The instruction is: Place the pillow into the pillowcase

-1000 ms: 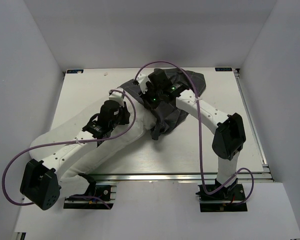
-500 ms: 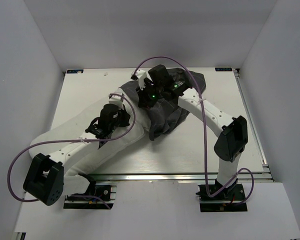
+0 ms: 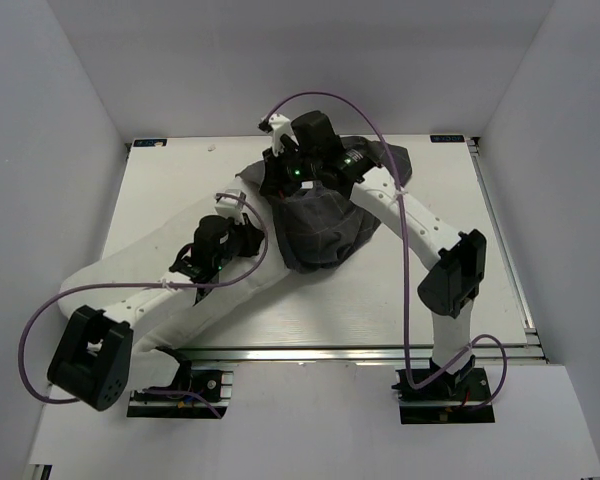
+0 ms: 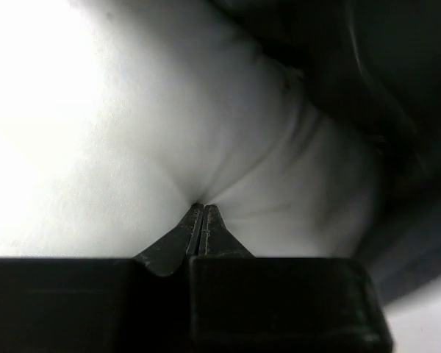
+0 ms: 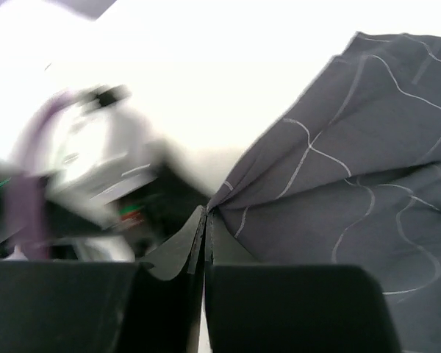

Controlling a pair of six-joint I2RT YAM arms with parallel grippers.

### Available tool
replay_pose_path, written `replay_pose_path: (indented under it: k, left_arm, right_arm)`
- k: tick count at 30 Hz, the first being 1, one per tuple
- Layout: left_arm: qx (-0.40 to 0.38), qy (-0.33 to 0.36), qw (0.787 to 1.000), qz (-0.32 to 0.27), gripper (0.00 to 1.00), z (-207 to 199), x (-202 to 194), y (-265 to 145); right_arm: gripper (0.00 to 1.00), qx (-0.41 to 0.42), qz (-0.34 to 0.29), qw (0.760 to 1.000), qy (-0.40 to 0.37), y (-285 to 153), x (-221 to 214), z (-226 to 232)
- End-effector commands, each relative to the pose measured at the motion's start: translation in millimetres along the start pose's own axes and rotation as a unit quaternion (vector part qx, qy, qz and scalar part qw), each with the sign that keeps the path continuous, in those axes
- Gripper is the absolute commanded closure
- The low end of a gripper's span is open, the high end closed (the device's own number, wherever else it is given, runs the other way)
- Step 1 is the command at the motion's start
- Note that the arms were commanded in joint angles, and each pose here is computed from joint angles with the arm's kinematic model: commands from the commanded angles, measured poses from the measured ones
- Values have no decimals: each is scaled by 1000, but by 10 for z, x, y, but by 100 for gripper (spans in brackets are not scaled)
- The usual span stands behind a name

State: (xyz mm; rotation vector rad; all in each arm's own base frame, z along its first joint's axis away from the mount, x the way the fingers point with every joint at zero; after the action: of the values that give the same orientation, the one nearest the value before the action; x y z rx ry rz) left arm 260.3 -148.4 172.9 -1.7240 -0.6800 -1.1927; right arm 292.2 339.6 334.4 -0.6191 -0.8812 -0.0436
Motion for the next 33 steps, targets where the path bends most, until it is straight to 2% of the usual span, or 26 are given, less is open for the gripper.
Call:
replay_pose_path:
  k: [1, 7, 13, 16, 17, 18, 19, 20, 21, 22, 23, 24, 26, 27, 30, 33]
  left_arm:
    - [-50, -10, 999, -13, 100, -57, -123, -210]
    - [-126, -33, 991, -12, 100, -156, -421, -443]
    - [-133, -39, 990, -20, 100, -167, -436, -470]
    - [-124, -28, 992, -23, 100, -159, -347, -496]
    - [-114, -18, 993, -28, 100, -143, -311, -508]
    - [-108, -13, 994, -24, 100, -135, -279, -561]
    - [-98, -7, 995, -23, 100, -123, -235, -588]
    - [-88, 9, 995, -38, 86, -117, -77, -619]
    - [-63, 14, 998, -19, 76, -81, -63, -666]
    - [-52, 24, 998, -35, 65, -74, 59, -753]
    - [-38, 40, 997, -53, 54, -66, 253, -829]
    - [-9, 46, 998, -42, 37, -26, 292, -898]
    - [13, 70, 994, -82, 29, -17, 620, -1090]
    - [35, 76, 994, -77, 25, 12, 674, -1147]
    - [89, 103, 987, -83, 20, 85, 944, -1218]
    - [137, 130, 980, -55, 17, 190, 1058, -1036]
  right_arm:
    - [100, 6, -54, 998, 28, 71, 276, -81]
    - [100, 42, -20, 997, 66, 436, 184, -158]
    - [100, 59, -5, 996, 62, 653, 75, -14]
    - [100, 42, 42, 997, 58, 731, -183, -160]
    - [100, 36, 52, 997, 33, 710, -240, -202]
    - [95, 20, 82, 996, 34, 732, -416, -294]
    - [78, 17, 91, 995, 27, 704, -469, -353]
    - [71, 25, 93, 995, -6, 611, -463, -356]
    - [66, 21, 94, 995, -7, 555, -473, -373]
    - [59, 17, 96, 995, -13, 485, -491, -476]
    - [57, 30, 83, 996, -20, 336, -406, -441]
    - [54, 35, 74, 996, -28, 248, -347, -462]
    - [48, 47, 38, 997, -37, -41, -121, -485]
    - [46, 47, 25, 998, -44, -139, -46, -487]
    - [42, 45, -14, 997, -58, -412, 153, -497]
    - [41, 29, -41, 997, -56, -542, 265, -541]
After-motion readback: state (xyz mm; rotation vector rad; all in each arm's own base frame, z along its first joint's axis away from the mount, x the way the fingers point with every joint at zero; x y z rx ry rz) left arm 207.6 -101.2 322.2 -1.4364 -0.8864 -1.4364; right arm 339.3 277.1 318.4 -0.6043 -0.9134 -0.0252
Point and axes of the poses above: each gripper's point midway between its finger pads, its own y axis out along the fingers, its own z axis along the line the jaws close on, x = y × z, the point moved 10 cm from there along -y, back along the fingers, and after that the axes turned 14 degrees about y, right-handed, at the moved point
